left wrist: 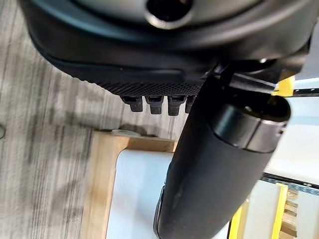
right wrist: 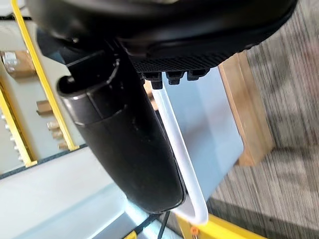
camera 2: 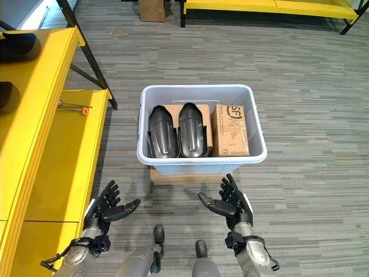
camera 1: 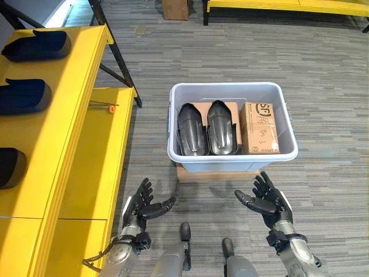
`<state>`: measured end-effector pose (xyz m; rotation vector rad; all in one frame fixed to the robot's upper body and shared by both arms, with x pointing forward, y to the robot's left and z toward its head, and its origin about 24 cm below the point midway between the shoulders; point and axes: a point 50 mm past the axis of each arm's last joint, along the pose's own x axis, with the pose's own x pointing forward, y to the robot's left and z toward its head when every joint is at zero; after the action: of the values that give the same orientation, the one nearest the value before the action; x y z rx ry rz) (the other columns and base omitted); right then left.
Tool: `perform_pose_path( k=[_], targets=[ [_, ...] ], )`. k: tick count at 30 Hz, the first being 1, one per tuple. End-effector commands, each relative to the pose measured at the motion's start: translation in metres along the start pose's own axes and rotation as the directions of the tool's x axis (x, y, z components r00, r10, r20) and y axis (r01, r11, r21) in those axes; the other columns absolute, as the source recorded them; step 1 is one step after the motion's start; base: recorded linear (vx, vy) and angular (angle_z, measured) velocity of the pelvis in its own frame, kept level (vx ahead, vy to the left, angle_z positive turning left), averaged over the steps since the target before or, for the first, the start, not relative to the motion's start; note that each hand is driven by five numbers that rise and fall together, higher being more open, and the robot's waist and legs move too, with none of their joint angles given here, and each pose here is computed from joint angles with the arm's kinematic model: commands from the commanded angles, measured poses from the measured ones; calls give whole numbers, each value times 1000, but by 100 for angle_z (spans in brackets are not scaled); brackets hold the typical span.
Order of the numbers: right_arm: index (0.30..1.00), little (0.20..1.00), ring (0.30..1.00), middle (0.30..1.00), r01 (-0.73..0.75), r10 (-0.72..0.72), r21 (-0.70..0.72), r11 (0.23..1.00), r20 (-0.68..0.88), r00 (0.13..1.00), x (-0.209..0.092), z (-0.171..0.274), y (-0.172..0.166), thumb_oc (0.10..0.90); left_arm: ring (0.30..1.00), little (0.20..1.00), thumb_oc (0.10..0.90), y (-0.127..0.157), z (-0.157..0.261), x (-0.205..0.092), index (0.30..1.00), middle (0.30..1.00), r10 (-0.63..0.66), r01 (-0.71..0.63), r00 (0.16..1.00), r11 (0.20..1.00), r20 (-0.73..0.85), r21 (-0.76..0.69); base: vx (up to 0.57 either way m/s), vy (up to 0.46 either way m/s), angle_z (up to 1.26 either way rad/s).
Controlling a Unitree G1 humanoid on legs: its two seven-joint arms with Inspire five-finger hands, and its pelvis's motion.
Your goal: Move parts from the plastic box to the shelf.
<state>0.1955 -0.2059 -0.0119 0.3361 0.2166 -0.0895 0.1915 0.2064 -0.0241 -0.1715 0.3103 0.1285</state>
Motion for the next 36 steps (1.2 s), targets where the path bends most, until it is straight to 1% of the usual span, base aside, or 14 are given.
perform_pose_path(
  k=[1,6,8,10,11,16,18,22,27,33,36],
  targets=[
    [1000,1000,1000,1000,-54,53,-2,999,189,981,3,36,7,900,1000,1000,900,0,33,0,1000,1000,-13,18,982,1000,186,-25,86,41,-4],
    [1000,1000,1000,1000,-70,68,-1,998,219,973,6,42,14,900,1000,1000,900,-4,36,3,1000,1000,-20,28,981,999,194,-37,113,89,-4],
    [1000,1000,1000,1000,-90,98,-44,995,252,963,7,48,21,900,1000,1000,900,-6,45,8,1000,1000,-29,33,974,999,224,-15,-7,135,2],
    [1000,1000,1000,1000,-101,105,-28,994,247,963,9,46,24,900,1000,1000,900,-6,48,10,1000,1000,-29,32,972,999,233,-8,20,161,1],
    [1000,1000,1000,1000,-111,106,14,994,222,969,8,38,28,900,1000,1000,900,-5,52,12,1000,1000,-21,18,968,1000,249,15,148,138,0],
    [1000,1000,1000,1000,-106,98,29,994,214,972,9,38,27,900,1000,1000,900,-3,53,12,1000,1000,-8,10,966,1000,258,-9,171,-70,-8],
    [1000,1000,1000,1000,-102,99,4,995,201,975,4,37,22,900,1000,1000,900,3,45,8,1000,1000,24,-19,972,1000,232,-23,190,-253,2],
    [1000,1000,1000,1000,-93,96,-25,995,206,974,5,40,18,900,1000,1000,900,-1,43,8,1000,1000,25,-11,973,998,230,-60,66,-153,26],
    [1000,1000,1000,1000,-68,82,-66,996,237,968,4,51,9,900,1000,1000,900,-4,39,4,1000,1000,-17,24,977,999,211,-34,111,-155,14],
    [1000,1000,1000,1000,-75,96,-94,993,244,965,4,54,10,900,1000,1000,900,-6,39,4,1000,1000,-34,41,978,999,207,-30,61,-48,-5],
    [1000,1000,1000,1000,-79,120,-149,986,284,951,5,65,12,900,1000,1000,900,-6,40,4,1000,1000,-37,45,976,999,212,-32,45,-12,-3]
  ],
)
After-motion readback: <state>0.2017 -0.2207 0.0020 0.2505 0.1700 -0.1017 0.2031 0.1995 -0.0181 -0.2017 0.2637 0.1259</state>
